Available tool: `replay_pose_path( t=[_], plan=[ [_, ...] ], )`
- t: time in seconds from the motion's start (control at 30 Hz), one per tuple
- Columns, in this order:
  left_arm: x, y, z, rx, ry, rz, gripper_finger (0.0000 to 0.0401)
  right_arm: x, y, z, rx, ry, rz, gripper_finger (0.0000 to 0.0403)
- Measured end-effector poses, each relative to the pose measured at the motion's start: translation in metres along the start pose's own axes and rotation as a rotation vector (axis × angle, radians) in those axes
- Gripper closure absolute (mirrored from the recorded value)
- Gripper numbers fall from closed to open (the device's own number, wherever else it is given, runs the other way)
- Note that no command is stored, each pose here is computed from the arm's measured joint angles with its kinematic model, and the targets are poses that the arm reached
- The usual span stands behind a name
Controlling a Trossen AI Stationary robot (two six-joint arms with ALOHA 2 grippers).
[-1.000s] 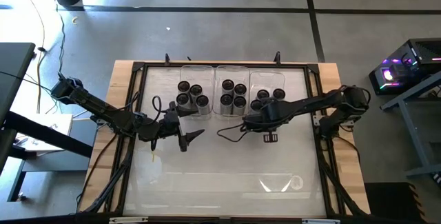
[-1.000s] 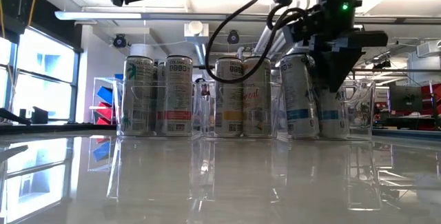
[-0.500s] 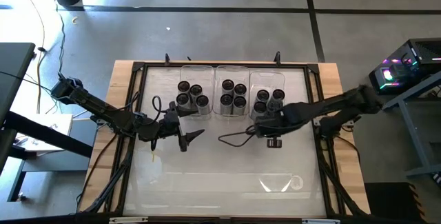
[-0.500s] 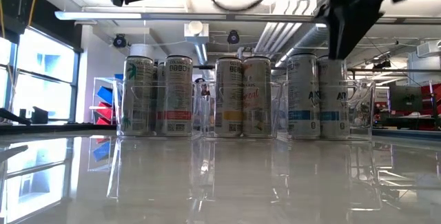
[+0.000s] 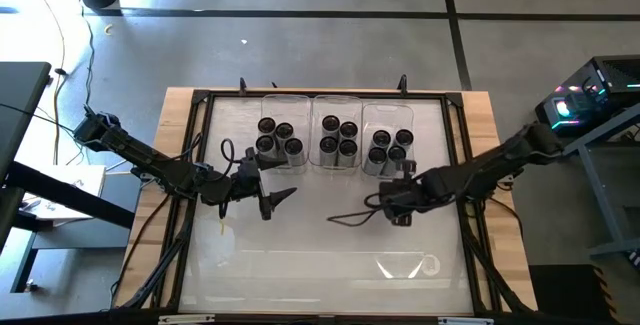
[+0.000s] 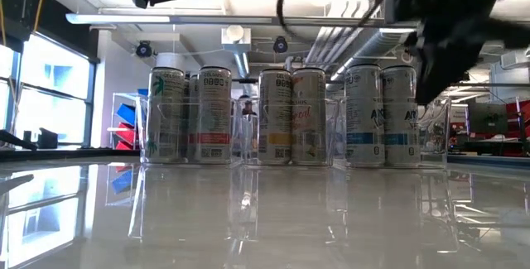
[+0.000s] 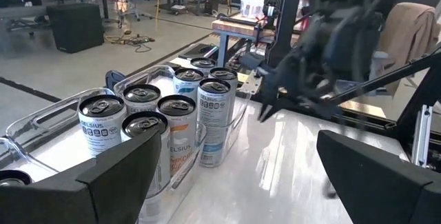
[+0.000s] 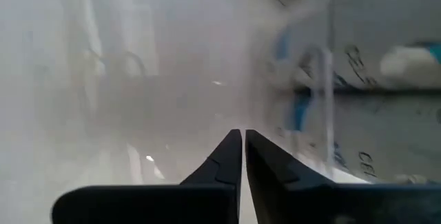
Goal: Sort soda cans
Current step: Move the transparent bins to the top center of the table
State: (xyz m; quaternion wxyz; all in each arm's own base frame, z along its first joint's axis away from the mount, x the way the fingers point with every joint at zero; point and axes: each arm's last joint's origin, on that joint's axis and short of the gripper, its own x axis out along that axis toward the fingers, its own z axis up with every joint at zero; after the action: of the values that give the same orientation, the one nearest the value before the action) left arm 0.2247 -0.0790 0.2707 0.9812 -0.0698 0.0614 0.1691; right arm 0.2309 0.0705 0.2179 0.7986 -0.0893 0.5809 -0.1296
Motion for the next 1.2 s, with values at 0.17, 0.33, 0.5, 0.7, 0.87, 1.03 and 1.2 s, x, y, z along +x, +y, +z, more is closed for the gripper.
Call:
replay_pose_path(
  t=[0.17,0.33,0.5,0.7,0.87,1.03,1.2],
  plan=[
    [0.0,0.0,0.0,0.0,0.0,0.0,0.0017,0.018,-0.01,-0.006,0.008,0.029,-0.032,0.04],
    [0.0,0.0,0.0,0.0,0.0,0.0,0.0017,0.023,-0.019,-0.001,-0.016,0.014,-0.042,0.04],
    [0.0,0.0,0.0,0.0,0.0,0.001,0.0017,0.026,-0.026,0.002,-0.043,0.007,-0.04,0.0402],
    [0.0,0.0,0.0,0.001,0.0,0.001,0.0017,0.028,-0.029,0.003,-0.069,0.01,-0.047,0.0402],
    [0.0,0.0,0.0,0.001,0.0,0.001,0.0017,0.027,-0.03,0.004,-0.08,-0.001,-0.072,0.0402],
    [0.0,0.0,0.0,0.001,0.0,0.001,0.0017,0.028,-0.03,0.005,-0.091,-0.012,-0.087,0.0403],
    [0.0,0.0,0.0,0.0,0.0,0.001,0.0017,0.028,-0.031,0.008,-0.074,-0.041,-0.086,0.0403]
  ],
)
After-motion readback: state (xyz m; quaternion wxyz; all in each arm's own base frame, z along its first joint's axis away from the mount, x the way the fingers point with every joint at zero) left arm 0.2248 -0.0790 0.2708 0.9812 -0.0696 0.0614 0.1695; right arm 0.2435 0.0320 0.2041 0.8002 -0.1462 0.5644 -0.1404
